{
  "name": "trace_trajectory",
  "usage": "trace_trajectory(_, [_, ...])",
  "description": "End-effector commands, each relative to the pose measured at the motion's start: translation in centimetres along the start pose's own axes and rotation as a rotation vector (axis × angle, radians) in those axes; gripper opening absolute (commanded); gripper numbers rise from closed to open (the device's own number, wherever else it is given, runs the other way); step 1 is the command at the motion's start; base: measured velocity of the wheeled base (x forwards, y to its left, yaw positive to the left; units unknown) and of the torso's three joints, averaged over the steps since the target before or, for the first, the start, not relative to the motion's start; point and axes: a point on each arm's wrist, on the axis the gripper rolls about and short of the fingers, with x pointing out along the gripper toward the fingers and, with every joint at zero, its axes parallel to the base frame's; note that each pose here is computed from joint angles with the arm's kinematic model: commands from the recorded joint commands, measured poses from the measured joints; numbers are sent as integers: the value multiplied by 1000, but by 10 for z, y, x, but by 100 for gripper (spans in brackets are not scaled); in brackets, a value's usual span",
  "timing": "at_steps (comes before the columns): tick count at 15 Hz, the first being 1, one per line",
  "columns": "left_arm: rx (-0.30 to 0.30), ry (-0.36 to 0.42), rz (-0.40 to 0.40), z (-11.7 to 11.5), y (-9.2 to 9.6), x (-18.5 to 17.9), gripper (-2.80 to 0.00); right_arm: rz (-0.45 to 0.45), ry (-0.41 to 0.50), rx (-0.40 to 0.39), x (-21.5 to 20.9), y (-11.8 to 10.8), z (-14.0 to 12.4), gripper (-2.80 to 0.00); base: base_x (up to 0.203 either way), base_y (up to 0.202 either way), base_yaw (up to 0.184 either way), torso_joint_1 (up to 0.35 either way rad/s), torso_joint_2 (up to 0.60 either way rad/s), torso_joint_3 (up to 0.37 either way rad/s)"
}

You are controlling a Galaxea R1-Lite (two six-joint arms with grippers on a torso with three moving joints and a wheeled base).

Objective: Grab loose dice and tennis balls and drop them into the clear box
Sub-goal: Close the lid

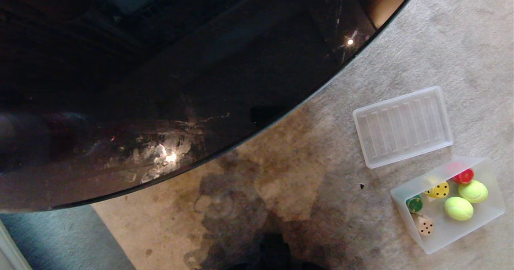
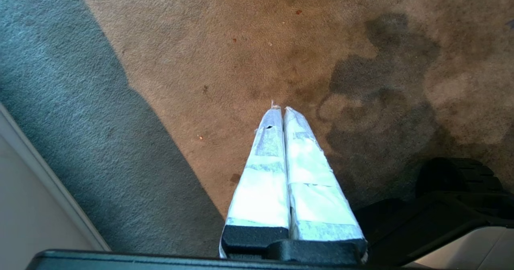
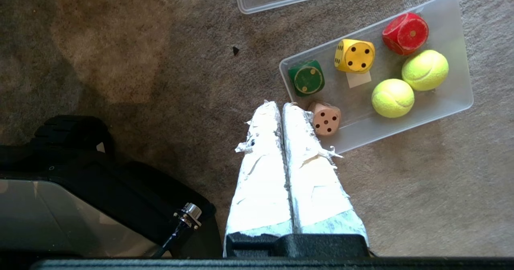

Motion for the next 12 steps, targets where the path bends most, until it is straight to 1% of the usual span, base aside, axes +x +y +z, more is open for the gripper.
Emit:
trace_trajectory(1, [0,0,0,0,0,0,-280,1,0,0,0,0,0,-280,0,0,0,0,0,0])
trace_trajectory(3, [3,0,0,0,0,0,-280,2,3,1,0,0,1,-280,0,0,0,0,0,0])
trace_trajectory(5, [1,0,0,0,0,0,-280,10,-20,3,-5,0,10,-280,0,0,0,0,0,0])
trace_trajectory(6, [1,0,0,0,0,0,-280,12,-9,6,-5,0,11,-280,0,0,0,0,0,0])
trace_trajectory(7, [3,0,0,0,0,0,-280,16,31,16,-6,-1,18,-280,0,0,0,0,0,0])
trace_trajectory(8, [3,0,0,0,0,0,-280,19,68,34,-7,-2,36,-280,0,0,0,0,0,0])
trace_trajectory(10, [1,0,0,0,0,0,-280,28,195,69,6,-4,61,-280,0,0,0,0,0,0])
trace_trajectory(12, [3,0,0,0,0,0,-280,34,257,96,20,-5,79,-280,0,0,0,0,0,0])
